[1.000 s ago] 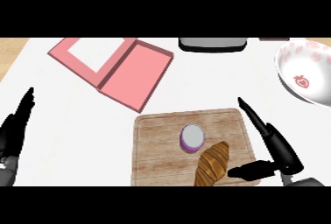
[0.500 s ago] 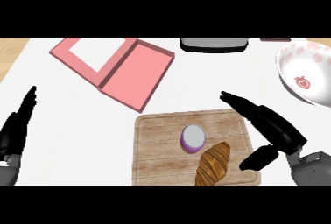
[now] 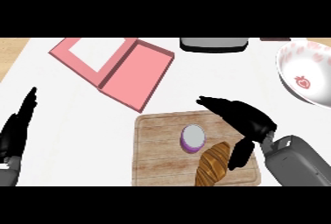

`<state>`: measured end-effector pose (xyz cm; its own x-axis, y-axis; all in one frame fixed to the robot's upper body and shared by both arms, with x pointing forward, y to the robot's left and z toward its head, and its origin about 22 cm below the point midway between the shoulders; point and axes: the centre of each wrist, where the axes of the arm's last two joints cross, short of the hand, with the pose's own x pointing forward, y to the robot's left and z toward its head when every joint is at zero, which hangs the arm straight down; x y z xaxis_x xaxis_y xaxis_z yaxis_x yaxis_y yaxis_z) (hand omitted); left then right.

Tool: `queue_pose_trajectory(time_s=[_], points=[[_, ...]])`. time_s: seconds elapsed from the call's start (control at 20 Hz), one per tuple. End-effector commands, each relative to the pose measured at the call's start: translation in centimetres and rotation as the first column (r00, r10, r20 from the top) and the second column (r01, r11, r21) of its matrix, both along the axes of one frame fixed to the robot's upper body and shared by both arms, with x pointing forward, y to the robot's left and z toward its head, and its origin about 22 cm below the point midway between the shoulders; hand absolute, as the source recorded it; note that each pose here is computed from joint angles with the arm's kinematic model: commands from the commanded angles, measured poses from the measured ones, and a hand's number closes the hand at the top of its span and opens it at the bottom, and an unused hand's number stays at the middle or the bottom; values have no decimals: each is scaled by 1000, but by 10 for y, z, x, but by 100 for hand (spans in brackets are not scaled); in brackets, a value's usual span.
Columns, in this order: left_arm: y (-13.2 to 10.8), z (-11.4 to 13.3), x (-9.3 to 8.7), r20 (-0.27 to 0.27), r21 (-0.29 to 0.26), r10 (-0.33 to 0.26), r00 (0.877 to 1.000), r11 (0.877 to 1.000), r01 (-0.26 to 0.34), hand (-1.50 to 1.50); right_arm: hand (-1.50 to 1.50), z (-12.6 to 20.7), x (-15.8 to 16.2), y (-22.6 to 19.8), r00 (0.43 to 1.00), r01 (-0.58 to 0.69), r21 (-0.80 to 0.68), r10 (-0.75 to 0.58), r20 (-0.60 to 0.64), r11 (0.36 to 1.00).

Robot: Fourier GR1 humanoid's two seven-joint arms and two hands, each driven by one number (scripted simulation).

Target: Pick the can from the cutting board and place it in the cardboard box

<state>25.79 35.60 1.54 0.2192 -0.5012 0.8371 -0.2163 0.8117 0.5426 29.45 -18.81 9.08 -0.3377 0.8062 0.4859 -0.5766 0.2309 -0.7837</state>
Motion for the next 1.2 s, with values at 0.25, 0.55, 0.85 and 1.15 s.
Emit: queue_pose_trajectory(time_s=[0.25, 0.55, 0.85, 1.15], points=[[-9, -5, -6, 15, 9, 5, 1000, 1000, -5, 0, -150, -8, 22, 39, 1000, -4, -96, 1, -23, 995], [-8, -2, -8, 10, 3, 6, 1000, 1000, -6, 0, -150, -18, 1, 13, 999, -13, -81, 11, -34, 997], [6, 12, 4, 9, 4, 7, 1000, 1000, -7, 0, -150, 5, 1, 54, 998, -50, -19, 49, -50, 999], [9, 13, 7, 12, 6, 4, 1000, 1000, -4, 0, -150, 10, -32, 53, 994, -106, 40, 107, -12, 994]])
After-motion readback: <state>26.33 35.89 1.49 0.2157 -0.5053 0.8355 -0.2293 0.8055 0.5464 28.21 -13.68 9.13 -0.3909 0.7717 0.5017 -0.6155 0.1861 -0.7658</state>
